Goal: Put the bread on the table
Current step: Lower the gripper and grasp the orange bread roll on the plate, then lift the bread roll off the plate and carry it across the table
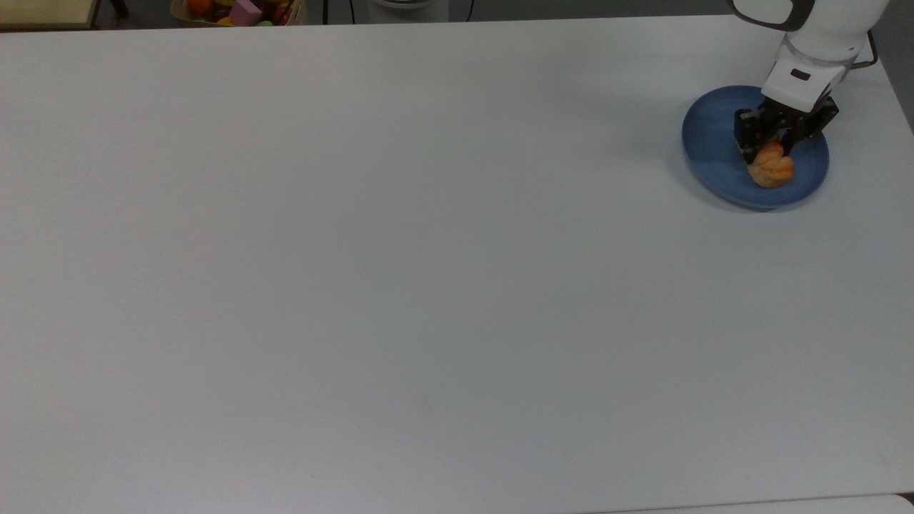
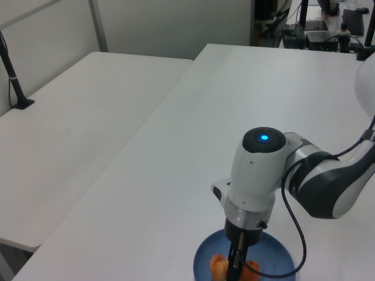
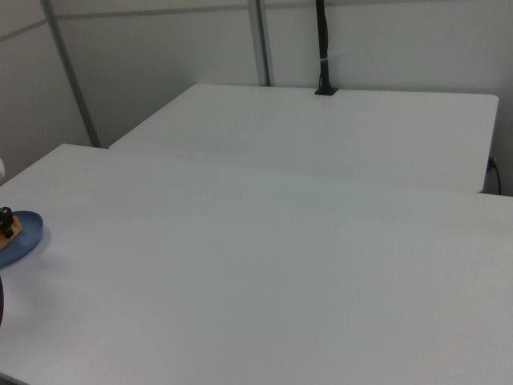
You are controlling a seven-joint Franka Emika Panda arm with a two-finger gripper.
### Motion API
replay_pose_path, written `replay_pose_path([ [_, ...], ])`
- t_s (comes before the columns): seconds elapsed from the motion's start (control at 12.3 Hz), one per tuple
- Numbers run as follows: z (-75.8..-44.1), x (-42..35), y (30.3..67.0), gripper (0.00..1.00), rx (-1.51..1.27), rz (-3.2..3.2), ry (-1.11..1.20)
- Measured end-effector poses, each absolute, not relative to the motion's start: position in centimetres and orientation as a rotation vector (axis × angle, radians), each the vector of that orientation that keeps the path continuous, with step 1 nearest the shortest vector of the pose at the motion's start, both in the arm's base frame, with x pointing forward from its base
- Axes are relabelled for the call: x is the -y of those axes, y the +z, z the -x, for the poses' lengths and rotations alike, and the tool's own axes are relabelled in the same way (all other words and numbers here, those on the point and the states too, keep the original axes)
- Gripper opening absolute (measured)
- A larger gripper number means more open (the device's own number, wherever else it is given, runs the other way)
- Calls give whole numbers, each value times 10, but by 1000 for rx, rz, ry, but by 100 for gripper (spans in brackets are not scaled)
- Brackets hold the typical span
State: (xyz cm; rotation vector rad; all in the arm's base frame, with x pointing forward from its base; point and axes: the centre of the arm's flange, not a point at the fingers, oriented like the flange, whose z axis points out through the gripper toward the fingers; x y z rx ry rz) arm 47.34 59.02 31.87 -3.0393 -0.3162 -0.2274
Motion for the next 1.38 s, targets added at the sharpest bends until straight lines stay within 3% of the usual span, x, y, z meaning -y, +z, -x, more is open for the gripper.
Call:
replay_pose_path([
  [0.08, -474, -591, 321, 33, 327, 3040, -245],
  [0.24, -477, -591, 332, 26, 321, 3028, -267],
  [0.57, -506, -540, 436, 17, 271, 3044, -338],
  [0.65, -521, -506, 473, 11, 273, 3057, -325],
  [0.97, -578, -317, 579, 11, 267, 3076, -243],
  [1.22, -608, -153, 603, 11, 253, 3100, -161],
  [1.38, -622, -40, 598, 11, 220, 3113, -147],
])
